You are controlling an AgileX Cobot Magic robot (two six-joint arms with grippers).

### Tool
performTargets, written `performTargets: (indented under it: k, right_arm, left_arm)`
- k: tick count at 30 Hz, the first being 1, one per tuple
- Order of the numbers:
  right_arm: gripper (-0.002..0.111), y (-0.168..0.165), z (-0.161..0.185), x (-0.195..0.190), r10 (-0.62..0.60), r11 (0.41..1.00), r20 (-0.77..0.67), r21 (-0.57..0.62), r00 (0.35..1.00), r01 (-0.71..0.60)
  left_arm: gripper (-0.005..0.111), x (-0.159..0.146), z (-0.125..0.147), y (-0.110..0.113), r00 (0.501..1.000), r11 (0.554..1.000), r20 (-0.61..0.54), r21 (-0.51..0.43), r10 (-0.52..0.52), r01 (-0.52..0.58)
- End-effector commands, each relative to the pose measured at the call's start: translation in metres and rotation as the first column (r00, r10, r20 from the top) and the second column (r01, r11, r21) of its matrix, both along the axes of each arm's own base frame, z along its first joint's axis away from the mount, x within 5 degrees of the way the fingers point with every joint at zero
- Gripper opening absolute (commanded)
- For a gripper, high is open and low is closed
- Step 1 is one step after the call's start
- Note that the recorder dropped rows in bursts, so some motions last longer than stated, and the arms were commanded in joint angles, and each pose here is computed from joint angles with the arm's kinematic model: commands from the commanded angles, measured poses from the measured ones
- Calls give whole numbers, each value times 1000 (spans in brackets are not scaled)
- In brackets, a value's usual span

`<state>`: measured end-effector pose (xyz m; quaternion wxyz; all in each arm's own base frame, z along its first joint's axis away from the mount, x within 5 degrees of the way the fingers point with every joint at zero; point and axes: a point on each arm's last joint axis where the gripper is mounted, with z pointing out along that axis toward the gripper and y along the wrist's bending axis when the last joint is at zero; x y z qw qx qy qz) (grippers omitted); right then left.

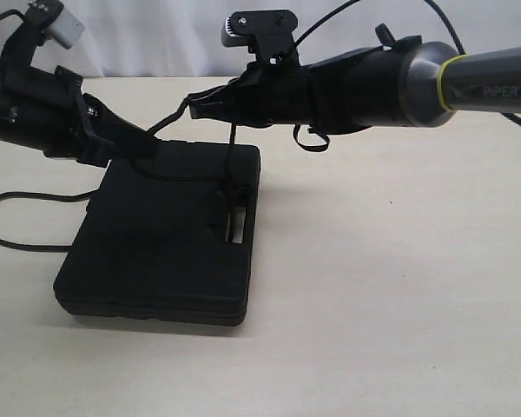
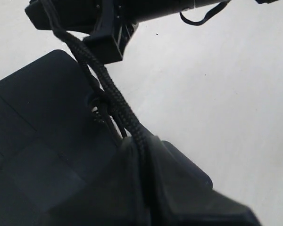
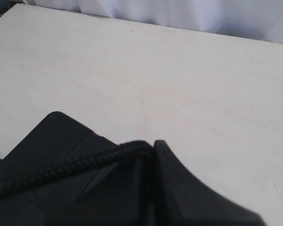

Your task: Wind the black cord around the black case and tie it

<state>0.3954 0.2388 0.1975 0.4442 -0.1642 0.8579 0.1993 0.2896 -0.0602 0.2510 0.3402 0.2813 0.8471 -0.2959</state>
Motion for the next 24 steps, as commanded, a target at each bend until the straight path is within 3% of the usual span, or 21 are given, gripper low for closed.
performTargets:
  k: [1, 8, 10, 18, 22, 24]
  right_arm:
    - [8, 5, 2, -4, 130, 991, 20, -30, 991, -130]
    - [51, -4, 24, -11, 154, 988, 55, -35, 987, -152]
    - [57, -15, 33, -14, 165, 985, 58, -50, 985, -163]
    - [57, -49, 39, -32, 363, 916, -140, -128, 921, -380]
    - [57, -39, 38, -42, 475, 859, -136, -143, 869, -492]
    - [57, -30, 43, -46, 507, 850, -113, -96, 854, -518]
  left_arm:
    - [0, 1, -1, 1, 1000, 1000, 11, 9, 3, -3]
    - [0, 3, -1, 2, 999, 999, 22, 19, 26, -27]
    - [0, 5, -1, 4, 998, 998, 35, 30, 51, -52]
    - [0, 8, 1, 4, 994, 995, 41, -1, 97, -97]
    - [0, 9, 0, 4, 995, 995, 39, -1, 97, -97]
    - [0, 9, 0, 4, 995, 995, 40, 1, 96, -96]
